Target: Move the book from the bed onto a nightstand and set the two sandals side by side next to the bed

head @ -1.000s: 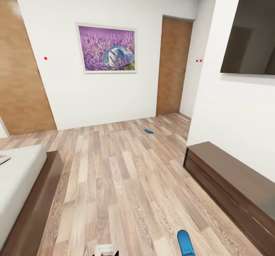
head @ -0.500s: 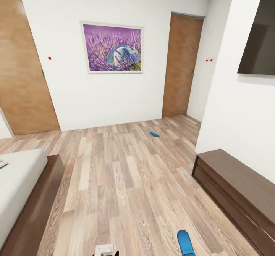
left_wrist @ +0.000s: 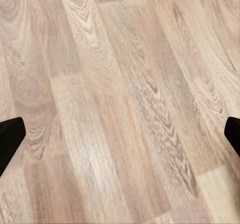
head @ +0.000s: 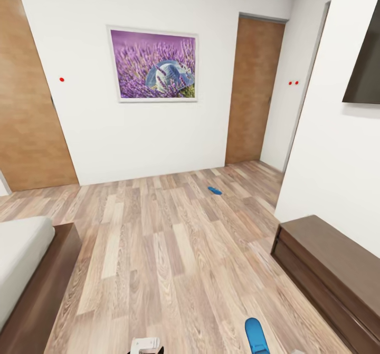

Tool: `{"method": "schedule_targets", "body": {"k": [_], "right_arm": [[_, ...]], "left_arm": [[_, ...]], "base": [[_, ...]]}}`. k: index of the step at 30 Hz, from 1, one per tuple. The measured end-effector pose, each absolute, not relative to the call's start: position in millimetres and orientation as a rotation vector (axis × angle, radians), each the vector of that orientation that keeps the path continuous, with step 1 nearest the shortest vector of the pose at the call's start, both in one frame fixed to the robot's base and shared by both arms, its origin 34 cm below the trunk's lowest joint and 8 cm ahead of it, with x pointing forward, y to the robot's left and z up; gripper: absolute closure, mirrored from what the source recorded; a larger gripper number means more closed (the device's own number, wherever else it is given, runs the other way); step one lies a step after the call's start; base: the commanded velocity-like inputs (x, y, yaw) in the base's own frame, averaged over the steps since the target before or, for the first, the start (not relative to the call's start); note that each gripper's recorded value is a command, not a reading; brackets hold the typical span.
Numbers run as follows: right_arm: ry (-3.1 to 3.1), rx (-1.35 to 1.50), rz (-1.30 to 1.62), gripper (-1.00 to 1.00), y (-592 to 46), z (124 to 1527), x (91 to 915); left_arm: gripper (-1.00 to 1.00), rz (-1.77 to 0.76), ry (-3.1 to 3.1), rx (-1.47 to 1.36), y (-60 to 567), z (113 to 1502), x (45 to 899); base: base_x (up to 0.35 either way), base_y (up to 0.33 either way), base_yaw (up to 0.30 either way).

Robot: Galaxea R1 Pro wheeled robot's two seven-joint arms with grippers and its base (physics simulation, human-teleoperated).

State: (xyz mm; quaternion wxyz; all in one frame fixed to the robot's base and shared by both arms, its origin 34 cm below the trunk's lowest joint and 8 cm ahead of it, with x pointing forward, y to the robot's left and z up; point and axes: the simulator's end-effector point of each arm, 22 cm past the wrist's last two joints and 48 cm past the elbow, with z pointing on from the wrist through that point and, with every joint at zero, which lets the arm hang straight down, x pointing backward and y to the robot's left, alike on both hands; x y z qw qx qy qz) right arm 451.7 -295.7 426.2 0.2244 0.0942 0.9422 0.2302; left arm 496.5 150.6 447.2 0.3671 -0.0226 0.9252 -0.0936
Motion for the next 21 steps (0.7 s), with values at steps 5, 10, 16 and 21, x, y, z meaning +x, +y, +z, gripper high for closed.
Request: {"method": "schedule_targets", "body": {"k": [5,10,16,21], "right_arm": [[2.600,0.261,0.635,1.00,-295.7,426.2,451.7],[2.600,0.260,0.635,1.00,-295.7,426.2,451.7],[2.600,0.259,0.635,1.00,-295.7,426.1,451.6],[2.600,0.261,0.634,1.00,-295.9,426.1,451.7]], "left_arm": [[-1.00,-0.241,2.377,-0.058,150.8,447.2,496.5],[-1.00,-0.240,2.377,-0.060,151.7,447.1,496.6],[-1.00,-0.240,2.378,-0.060,151.9,447.0,496.5],[-1.00,-0.262,2.376,-0.052,148.8,447.6,496.3]], "base": [[0.329,0.001,0.000],[0.329,0.065,0.000],[0.329,0.089,0.000],[0.328,0.016,0.000]]}}
